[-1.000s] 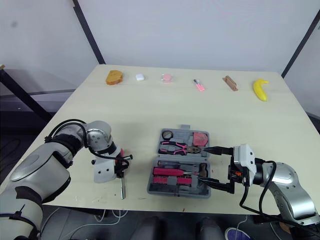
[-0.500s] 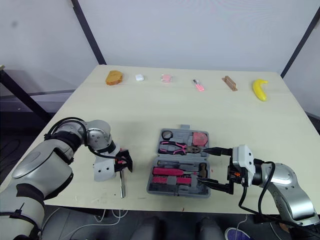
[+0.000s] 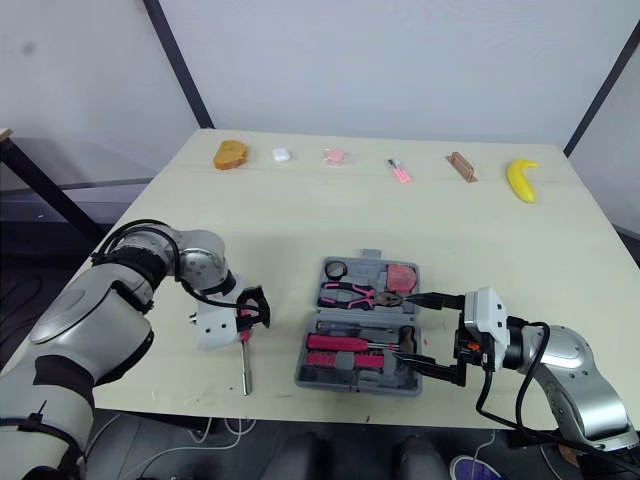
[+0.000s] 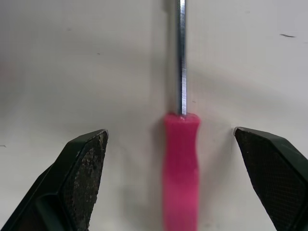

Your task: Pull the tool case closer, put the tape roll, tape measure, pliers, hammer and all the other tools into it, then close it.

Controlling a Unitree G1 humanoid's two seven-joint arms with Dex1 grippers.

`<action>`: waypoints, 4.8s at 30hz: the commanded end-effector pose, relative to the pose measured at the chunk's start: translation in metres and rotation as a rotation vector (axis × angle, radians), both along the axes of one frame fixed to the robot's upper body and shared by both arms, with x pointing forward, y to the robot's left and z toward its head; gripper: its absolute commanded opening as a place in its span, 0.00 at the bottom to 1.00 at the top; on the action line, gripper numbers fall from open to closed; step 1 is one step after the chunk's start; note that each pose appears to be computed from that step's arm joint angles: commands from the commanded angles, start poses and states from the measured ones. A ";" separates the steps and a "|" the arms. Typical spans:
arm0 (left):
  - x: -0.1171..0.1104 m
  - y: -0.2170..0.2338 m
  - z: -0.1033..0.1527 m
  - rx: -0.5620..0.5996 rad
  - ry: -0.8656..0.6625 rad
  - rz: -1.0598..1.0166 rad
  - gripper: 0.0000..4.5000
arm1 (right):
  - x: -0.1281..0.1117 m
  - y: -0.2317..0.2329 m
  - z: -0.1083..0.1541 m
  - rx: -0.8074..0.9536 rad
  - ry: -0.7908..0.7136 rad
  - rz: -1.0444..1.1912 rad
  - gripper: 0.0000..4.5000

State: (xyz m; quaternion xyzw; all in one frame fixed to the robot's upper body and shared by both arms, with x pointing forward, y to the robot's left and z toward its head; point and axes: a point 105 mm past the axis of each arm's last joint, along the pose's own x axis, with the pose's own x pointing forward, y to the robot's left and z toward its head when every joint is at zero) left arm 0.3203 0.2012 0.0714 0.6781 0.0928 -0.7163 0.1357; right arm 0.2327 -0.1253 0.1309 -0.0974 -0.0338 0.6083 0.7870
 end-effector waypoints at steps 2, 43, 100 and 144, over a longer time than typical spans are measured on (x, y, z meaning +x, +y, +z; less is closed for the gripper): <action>-0.002 0.002 -0.001 -0.003 0.012 0.002 0.81 | -0.004 0.005 0.010 0.009 -0.038 0.017 1.00; -0.010 0.012 0.090 -0.762 -0.036 1.165 0.08 | -0.002 0.007 0.008 0.010 -0.026 0.053 1.00; -0.064 0.020 -0.019 -1.114 -0.061 2.410 0.97 | 0.007 -0.011 0.000 0.023 -0.016 0.027 1.00; -0.072 -0.007 0.015 -1.276 0.092 1.757 0.14 | 0.003 -0.013 0.005 0.019 -0.001 0.048 1.00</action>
